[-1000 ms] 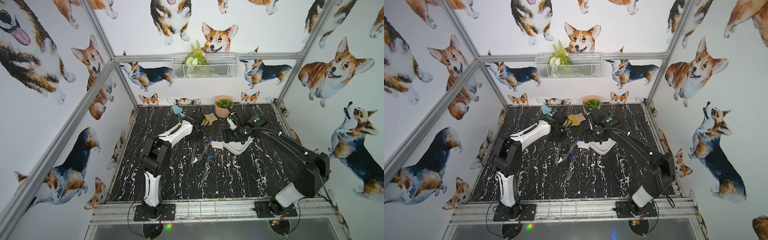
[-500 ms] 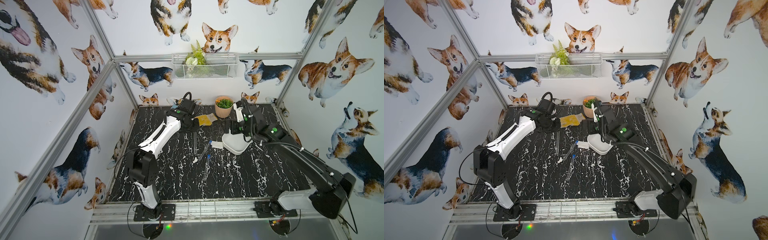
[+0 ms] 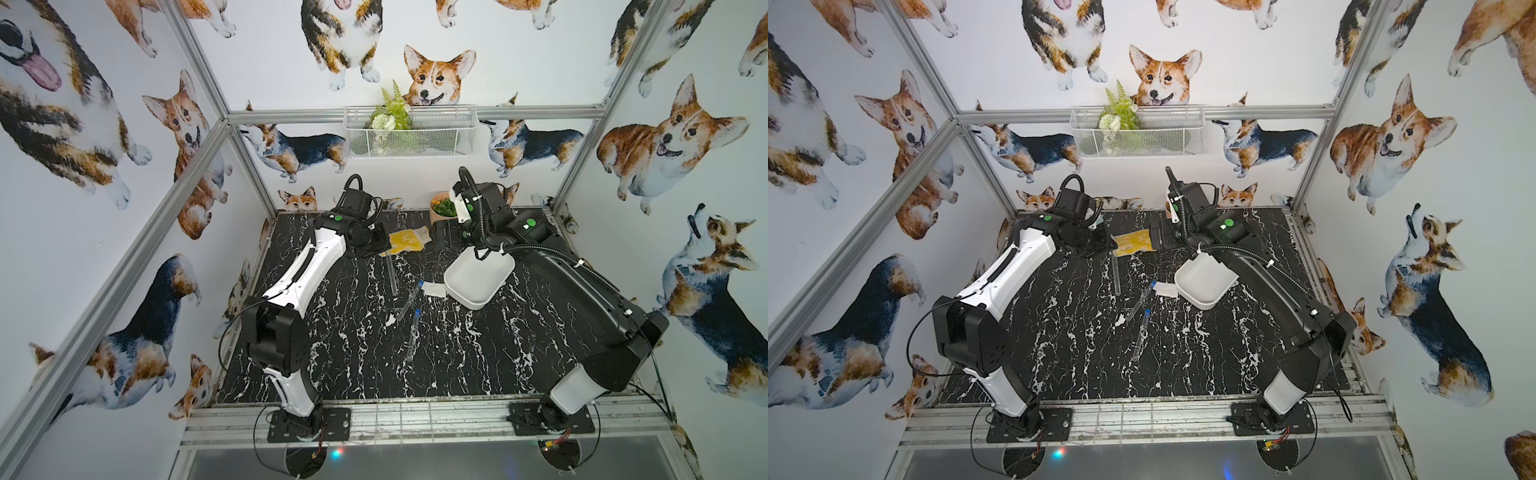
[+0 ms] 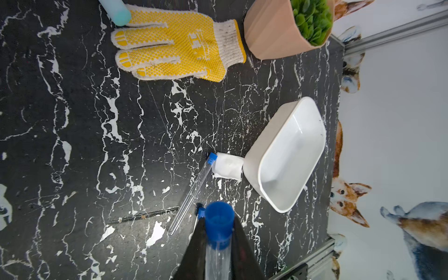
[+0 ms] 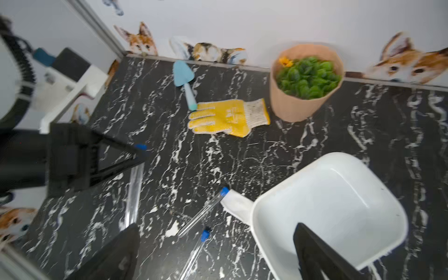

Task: Wipe the exteriors of test tubes
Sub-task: Pick up the test tube at the center of the board.

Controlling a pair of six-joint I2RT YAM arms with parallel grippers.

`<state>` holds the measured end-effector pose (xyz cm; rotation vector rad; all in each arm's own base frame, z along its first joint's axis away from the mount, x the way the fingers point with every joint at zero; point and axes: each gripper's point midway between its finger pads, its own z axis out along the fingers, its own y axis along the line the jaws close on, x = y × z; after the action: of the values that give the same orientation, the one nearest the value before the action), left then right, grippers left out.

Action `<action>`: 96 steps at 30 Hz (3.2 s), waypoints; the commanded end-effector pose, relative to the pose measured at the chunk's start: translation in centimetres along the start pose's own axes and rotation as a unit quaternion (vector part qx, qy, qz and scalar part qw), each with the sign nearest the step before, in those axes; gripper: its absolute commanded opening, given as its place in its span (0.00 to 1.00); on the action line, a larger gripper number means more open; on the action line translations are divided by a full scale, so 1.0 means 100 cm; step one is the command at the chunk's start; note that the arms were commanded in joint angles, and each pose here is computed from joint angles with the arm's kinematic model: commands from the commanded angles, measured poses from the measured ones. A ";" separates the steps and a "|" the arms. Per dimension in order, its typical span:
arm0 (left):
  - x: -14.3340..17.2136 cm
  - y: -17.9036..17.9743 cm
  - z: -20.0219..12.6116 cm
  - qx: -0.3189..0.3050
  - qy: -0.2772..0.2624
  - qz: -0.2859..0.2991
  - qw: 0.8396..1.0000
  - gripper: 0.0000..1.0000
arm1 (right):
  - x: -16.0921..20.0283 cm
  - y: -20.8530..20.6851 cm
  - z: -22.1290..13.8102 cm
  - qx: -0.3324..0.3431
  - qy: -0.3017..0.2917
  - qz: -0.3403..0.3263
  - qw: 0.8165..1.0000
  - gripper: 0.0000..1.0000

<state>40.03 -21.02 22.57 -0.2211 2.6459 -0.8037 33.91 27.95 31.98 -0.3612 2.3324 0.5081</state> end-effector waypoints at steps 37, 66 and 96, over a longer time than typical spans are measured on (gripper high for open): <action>-0.014 -0.072 -0.032 0.199 -0.006 -0.014 0.980 0.13 | 0.064 0.101 0.055 -0.303 0.149 0.180 0.924 0.27; -0.011 -0.071 -0.025 0.209 -0.001 -0.024 0.978 0.50 | 0.067 0.117 0.044 -0.354 0.173 0.168 0.904 0.09; -0.013 -0.006 -0.059 0.106 -0.046 -0.045 0.992 0.12 | 0.121 -0.004 0.039 -0.102 0.185 0.156 0.965 0.72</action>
<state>39.46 -19.75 28.79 -0.2546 2.4297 -1.1132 27.26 29.86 23.15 -0.1919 2.6552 1.0984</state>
